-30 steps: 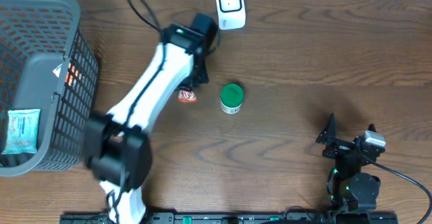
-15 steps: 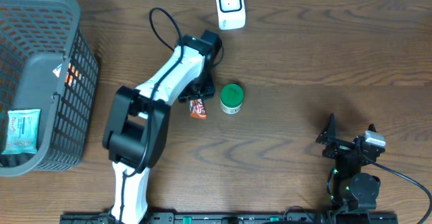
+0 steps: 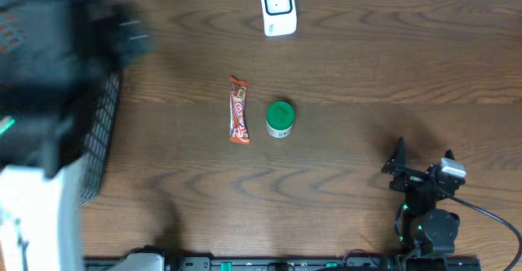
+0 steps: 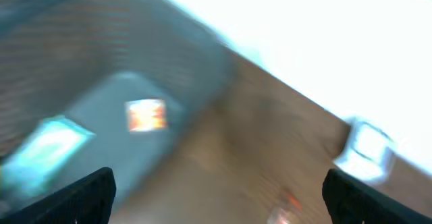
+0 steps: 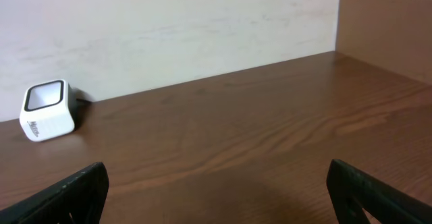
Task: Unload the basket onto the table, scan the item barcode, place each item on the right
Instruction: 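Reach the left gripper into the basket and grasp the mint-green wipes pack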
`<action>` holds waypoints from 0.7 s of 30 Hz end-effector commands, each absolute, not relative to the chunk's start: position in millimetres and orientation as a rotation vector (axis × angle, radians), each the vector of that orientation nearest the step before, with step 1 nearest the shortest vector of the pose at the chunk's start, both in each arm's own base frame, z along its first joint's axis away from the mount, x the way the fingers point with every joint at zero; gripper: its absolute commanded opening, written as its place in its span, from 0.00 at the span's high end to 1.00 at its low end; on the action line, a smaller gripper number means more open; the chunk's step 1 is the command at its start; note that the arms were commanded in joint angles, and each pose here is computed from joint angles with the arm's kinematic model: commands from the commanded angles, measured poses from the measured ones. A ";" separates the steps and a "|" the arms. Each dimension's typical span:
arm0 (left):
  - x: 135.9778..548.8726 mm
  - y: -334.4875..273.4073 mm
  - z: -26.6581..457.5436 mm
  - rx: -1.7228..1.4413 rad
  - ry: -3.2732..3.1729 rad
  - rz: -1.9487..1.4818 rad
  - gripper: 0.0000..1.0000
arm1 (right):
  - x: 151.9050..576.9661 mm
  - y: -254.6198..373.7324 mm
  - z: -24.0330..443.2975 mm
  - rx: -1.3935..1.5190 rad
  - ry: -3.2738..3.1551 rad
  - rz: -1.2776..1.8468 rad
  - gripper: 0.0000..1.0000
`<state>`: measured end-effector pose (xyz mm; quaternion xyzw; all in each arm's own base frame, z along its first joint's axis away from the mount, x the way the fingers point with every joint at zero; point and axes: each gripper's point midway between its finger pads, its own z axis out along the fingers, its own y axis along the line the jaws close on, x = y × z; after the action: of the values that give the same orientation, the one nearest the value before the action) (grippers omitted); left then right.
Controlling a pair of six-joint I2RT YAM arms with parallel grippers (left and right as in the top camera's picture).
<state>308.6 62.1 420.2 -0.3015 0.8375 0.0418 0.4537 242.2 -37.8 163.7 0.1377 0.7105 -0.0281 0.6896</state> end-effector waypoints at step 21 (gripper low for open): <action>232.8 241.9 271.8 -1.736 2.224 0.519 0.00 | 241.9 -38.9 162.6 0.300 1.593 -0.079 0.01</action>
<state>233.5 236.6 296.0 -0.5842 0.7736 0.1707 0.1767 242.2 -37.9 163.8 0.1379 0.7103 -0.0282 0.6897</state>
